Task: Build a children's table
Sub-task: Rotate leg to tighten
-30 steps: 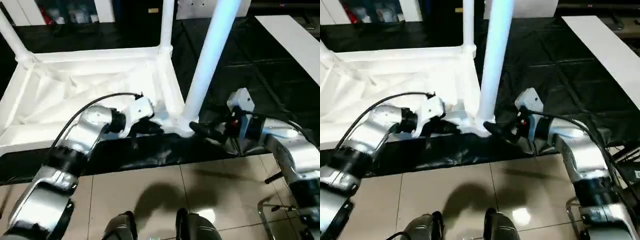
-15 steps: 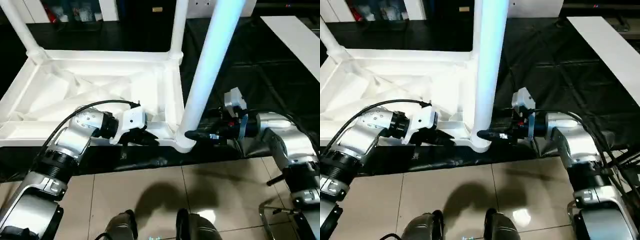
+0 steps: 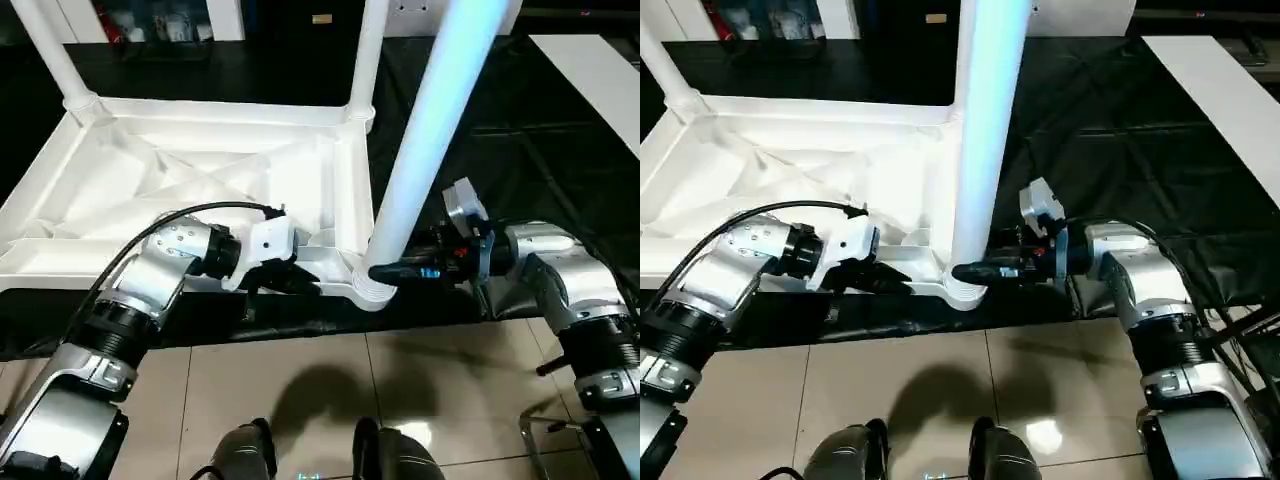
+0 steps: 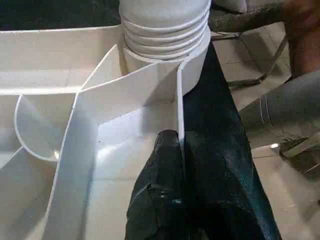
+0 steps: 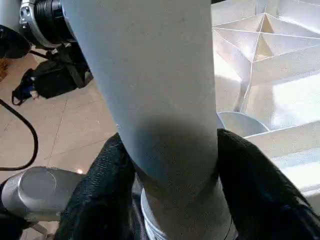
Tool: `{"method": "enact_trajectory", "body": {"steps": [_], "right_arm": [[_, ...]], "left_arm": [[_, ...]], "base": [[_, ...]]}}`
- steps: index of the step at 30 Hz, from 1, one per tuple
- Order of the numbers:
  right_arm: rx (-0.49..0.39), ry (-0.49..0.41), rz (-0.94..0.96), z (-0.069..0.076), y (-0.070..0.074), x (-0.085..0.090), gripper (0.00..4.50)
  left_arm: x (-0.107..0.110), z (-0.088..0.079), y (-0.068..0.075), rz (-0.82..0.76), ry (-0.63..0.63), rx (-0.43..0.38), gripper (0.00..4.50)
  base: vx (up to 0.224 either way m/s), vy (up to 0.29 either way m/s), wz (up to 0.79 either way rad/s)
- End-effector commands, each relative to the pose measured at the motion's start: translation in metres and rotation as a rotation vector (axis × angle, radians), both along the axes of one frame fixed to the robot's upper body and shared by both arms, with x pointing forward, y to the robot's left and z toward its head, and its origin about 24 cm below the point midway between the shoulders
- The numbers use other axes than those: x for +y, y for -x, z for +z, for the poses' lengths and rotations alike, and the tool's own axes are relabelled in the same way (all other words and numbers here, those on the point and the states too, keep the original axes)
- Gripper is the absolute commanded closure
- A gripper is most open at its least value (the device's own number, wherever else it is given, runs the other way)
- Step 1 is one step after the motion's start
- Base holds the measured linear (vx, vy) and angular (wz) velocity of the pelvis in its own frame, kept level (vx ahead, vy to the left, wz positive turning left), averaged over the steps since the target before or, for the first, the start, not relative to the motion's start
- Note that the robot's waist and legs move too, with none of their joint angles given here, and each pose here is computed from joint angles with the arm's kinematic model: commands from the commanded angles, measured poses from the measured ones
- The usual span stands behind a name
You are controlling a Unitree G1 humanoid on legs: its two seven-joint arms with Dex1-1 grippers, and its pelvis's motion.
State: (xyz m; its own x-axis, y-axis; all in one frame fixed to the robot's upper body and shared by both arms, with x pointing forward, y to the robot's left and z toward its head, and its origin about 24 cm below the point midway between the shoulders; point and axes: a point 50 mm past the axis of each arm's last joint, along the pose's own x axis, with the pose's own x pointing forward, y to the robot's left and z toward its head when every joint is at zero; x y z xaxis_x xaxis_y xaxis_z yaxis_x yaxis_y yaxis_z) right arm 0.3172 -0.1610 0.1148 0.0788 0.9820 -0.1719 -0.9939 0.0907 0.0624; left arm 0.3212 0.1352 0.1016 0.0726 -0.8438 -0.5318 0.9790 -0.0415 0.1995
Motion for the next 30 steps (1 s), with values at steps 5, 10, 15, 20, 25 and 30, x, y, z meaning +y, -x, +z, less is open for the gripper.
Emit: {"method": "enact_trajectory", "body": {"steps": [5,10,15,20,25,30], "right_arm": [[0.02,-0.005,0.036,-0.001,0.002,0.0,2.45],[0.028,-0.007,0.044,-0.003,0.005,0.001,2.48],[0.013,-0.008,-0.013,-0.007,0.007,0.007,2.48],[-0.033,0.029,-0.324,-0.016,-0.009,0.021,2.51],[-0.025,0.013,-0.577,-0.021,-0.02,0.045,2.56],[0.02,-0.04,-0.944,-0.026,-0.033,0.069,2.57]], "left_arm": [[-0.003,-0.006,0.004,-0.047,-0.03,0.034,4.5],[-0.002,-0.007,0.0,-0.002,-0.041,0.043,4.5],[-0.006,-0.002,-0.011,0.096,-0.006,0.031,4.5],[-0.02,0.011,-0.03,0.284,0.083,0.018,4.5],[-0.035,0.017,-0.046,0.447,0.117,-0.014,4.5],[-0.055,0.021,-0.058,0.576,0.13,-0.067,4.5]], "base": [[0.0,0.0,0.0],[0.0,0.0,0.0],[0.0,0.0,0.0],[0.0,0.0,0.0],[0.0,0.0,0.0],[0.0,0.0,0.0]]}}
